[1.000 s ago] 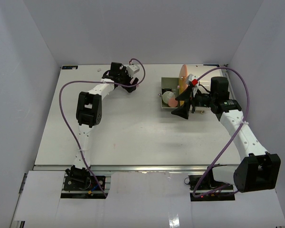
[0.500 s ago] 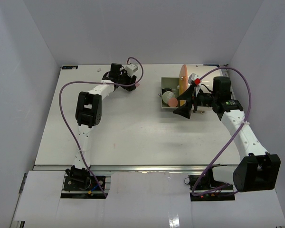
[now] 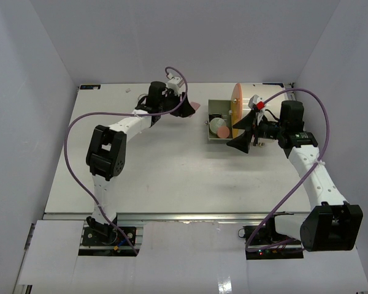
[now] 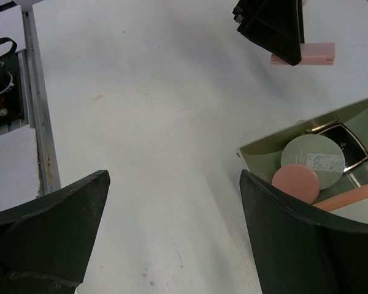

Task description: Organize the makeup

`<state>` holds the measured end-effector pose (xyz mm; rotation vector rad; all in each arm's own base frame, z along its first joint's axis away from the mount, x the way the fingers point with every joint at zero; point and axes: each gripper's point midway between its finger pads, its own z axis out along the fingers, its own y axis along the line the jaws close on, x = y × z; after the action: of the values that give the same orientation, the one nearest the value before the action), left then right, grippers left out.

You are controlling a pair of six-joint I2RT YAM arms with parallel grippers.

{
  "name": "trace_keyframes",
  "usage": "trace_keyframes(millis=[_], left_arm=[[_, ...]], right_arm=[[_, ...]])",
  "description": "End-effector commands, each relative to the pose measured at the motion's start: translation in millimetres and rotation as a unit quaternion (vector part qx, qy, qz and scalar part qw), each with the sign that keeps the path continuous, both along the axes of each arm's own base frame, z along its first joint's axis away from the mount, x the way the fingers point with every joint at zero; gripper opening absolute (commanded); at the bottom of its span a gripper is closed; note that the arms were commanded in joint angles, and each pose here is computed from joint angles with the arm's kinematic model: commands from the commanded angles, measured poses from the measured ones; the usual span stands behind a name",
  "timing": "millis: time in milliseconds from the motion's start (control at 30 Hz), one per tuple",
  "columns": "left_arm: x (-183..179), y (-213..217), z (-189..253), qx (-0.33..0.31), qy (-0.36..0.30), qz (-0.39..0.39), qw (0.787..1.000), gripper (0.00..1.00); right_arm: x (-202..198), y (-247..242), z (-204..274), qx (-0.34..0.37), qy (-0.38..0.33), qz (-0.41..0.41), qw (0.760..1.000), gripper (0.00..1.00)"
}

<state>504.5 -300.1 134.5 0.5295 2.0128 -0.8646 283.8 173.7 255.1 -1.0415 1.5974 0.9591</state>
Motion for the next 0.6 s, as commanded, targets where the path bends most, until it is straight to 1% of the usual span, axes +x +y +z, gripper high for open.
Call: trace_keyframes(millis=[0, 67, 267, 367, 500, 567], left_arm=[[-20.6, -67.9, 86.8, -0.073, -0.073, -0.036, 0.994, 0.09], [-19.9, -84.2, 87.6, -0.069, -0.078, -0.033, 0.994, 0.1], [-8.9, -115.7, 81.9, -0.048, -0.086, -0.006, 0.995, 0.19], [-3.7, -123.7, 71.9, -0.031, -0.089, 0.007, 0.996, 0.24], [9.4, -122.6, 75.5, -0.018, -0.108, 0.036, 0.993, 0.27], [14.3, -118.8, 66.4, -0.003, -0.099, 0.053, 0.994, 0.29]], right_arm=[[-2.1, -3.9, 11.6, 0.012, -0.024, 0.001, 1.0, 0.93], [-1.6, -7.7, 13.1, 0.015, -0.025, -0.005, 1.0, 0.93], [-3.9, -13.2, 15.9, 0.022, -0.028, -0.01, 0.999, 0.93], [-4.1, -13.0, 15.4, 0.022, -0.028, -0.009, 0.999, 0.93], [-5.0, -12.6, 16.1, 0.024, -0.028, -0.007, 0.999, 0.92], [-5.0, -12.5, 15.7, 0.024, -0.027, -0.006, 0.999, 0.92]])
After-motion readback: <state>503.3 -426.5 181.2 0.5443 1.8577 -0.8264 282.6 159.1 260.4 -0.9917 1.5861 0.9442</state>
